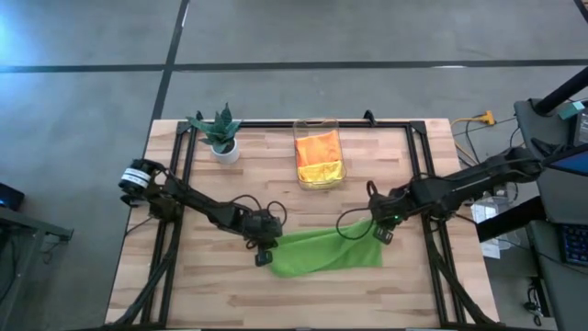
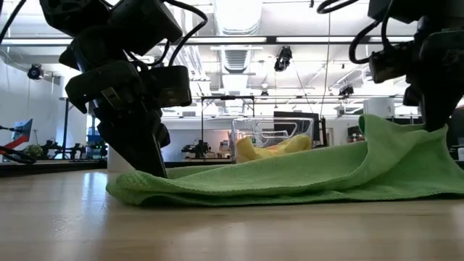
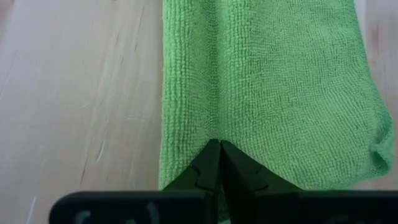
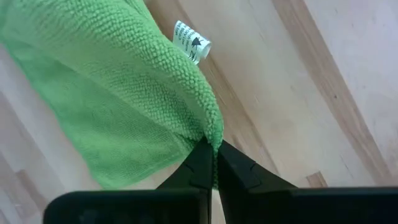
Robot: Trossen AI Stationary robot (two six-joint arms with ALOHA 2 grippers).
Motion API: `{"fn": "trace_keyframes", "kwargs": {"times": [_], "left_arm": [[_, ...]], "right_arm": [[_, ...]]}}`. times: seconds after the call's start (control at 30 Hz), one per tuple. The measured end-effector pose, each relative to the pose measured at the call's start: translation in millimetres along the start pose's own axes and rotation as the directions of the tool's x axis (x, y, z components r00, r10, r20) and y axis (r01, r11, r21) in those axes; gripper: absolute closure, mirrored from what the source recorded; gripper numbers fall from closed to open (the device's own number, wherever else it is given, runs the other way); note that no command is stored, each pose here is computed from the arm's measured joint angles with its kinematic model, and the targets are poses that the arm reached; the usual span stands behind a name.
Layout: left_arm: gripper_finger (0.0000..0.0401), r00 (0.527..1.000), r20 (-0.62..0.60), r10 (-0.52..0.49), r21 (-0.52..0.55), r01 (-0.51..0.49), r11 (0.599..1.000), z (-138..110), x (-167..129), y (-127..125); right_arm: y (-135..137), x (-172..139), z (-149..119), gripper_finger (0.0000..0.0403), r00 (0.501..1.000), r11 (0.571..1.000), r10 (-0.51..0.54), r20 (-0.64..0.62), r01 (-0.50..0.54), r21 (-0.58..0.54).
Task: Fold microfiber towels
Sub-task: Fold the green towel
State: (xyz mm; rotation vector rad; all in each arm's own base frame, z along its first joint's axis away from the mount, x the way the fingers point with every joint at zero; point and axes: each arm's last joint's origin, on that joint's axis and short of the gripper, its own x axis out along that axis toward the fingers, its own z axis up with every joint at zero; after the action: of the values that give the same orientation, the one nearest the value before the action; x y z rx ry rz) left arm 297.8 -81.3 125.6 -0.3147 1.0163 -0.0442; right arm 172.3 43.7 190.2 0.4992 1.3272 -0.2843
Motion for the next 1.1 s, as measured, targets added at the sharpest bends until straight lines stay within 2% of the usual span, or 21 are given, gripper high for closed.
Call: {"fn": "trace_keyframes", "kwargs": {"times": [0.23, 0.47, 0.57, 0.63, 0.7, 0.87, 1.0, 1.1], "left_arm": [[0.04, 1.0, -0.003, -0.005, -0.001, 0.005, 1.0, 0, 0, 0], [0.04, 1.0, -0.004, -0.006, -0.003, 0.006, 1.0, 0, 0, 0], [0.04, 1.0, -0.005, -0.007, -0.008, 0.007, 1.0, 0, 0, 0], [0.04, 1.0, -0.006, -0.007, -0.008, 0.007, 1.0, 0, 0, 0], [0.04, 1.0, -0.005, -0.007, -0.008, 0.007, 1.0, 1, 0, 0], [0.04, 1.0, -0.005, -0.008, -0.027, 0.008, 1.0, 1, 0, -1], [0.04, 1.0, -0.005, -0.008, -0.027, 0.008, 1.0, 1, 0, -1], [0.04, 1.0, -0.005, -0.009, -0.028, 0.009, 1.0, 1, 0, -1]], "right_arm": [[-3, -6, -4, 0.0379, 1.0, 1.0, 0.016, 0.016, -0.016, 0.002], [-2, -17, -3, 0.0283, 0.996, 0.998, 0.066, 0.066, -0.067, 0.01], [6, -25, 5, 0.0243, 0.974, 0.983, 0.157, 0.161, -0.138, -0.121], [13, -28, 10, 0.0226, 0.949, 0.952, 0.228, 0.22, -0.169, -0.256], [17, -27, 14, 0.0218, 0.936, 0.924, 0.251, 0.245, -0.157, -0.349], [16, -8, 25, 0.022, 0.963, 0.909, 0.183, 0.197, -0.09, -0.406], [24, 13, 33, 0.0227, 0.973, 0.833, 0.178, 0.149, -0.068, -0.549], [27, 33, 37, 0.0232, 0.983, 0.795, 0.152, 0.1, -0.061, -0.603]]}}
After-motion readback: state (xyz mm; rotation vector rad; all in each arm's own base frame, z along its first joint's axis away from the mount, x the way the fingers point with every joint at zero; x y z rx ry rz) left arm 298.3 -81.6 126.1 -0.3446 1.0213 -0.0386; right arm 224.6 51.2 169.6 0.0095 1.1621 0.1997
